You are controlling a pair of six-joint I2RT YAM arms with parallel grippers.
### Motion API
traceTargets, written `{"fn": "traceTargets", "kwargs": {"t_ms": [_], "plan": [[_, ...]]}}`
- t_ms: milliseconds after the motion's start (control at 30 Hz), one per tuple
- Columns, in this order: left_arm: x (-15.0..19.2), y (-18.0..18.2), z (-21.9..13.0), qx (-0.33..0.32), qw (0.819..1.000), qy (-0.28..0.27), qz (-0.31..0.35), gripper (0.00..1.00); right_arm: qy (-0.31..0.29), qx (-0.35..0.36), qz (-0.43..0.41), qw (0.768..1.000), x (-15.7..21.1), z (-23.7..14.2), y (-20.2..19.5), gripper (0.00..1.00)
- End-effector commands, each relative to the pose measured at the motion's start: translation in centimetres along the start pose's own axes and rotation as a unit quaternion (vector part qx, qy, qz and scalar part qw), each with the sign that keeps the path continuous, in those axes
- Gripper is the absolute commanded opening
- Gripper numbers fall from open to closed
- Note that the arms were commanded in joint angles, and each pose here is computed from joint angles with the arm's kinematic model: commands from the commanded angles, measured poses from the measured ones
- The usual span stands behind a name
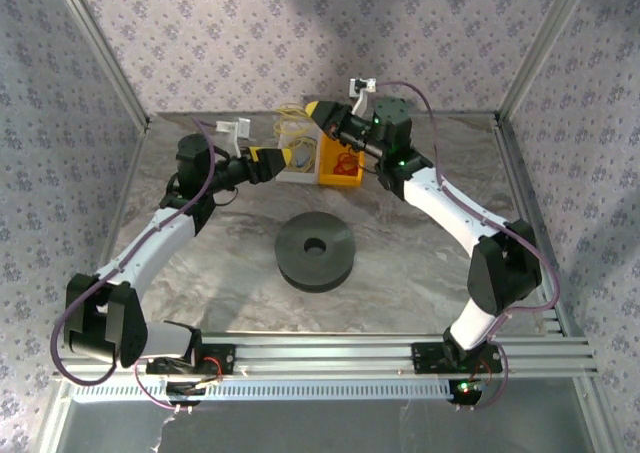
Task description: Wrap the cables
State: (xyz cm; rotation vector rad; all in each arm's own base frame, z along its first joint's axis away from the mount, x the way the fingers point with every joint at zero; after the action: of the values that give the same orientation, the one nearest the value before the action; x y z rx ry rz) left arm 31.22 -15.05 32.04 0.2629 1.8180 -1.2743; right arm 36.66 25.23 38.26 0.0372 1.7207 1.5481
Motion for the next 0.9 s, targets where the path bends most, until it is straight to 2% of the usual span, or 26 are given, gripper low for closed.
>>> {"fn": "traceTargets", "kwargs": {"t_ms": [0,167,333,533,667,767,867], "plan": [[-0.7,-0.1,0.3,0.012,1.0,-0.028,0.007,0.76,-0.019,-0.029,-0.003,0.999,-0.1,-0.6,1.8,0.0],[-0.6,0.3,0.4,0.004,0.999,-0.032,0.005,0.66,-0.017,-0.04,0.008,0.999,0.1,-0.5,2.1,0.0],[-0.8,0.6,0.2,-0.002,0.999,-0.038,0.005,0.49,-0.013,-0.051,0.018,0.998,0.5,-0.3,2.4,0.0],[-1.3,0.9,-0.3,-0.011,0.999,-0.046,0.003,0.21,-0.011,-0.057,0.023,0.998,0.6,-0.1,2.6,0.0],[-1.6,1.3,-0.9,-0.022,0.998,-0.051,-0.001,0.13,-0.007,-0.058,0.019,0.998,0.6,-0.3,2.5,0.0],[-1.7,1.8,-1.7,-0.036,0.998,-0.054,-0.006,0.0,-0.006,-0.044,0.006,0.999,0.3,-1.0,2.3,0.0],[-1.9,2.3,-3.0,-0.063,0.996,-0.055,-0.009,0.0,-0.02,-0.011,-0.015,1.0,-1.5,-3.3,1.3,0.0]]}}
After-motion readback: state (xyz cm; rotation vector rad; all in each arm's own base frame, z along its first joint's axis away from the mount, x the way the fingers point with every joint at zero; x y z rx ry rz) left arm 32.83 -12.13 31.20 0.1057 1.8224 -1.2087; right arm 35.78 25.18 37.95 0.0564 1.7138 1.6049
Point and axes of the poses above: each hand's point on the last joint's axis, 136 mm out from that joint toward the fingers, its own z axis out along the fingers, its own y axis along the line the jaws close on, x = y × z, the point moved 9 cm from there along -z, back along the fingers, and after that the axes turned 1 degree about -z, right-handed, at the moved point
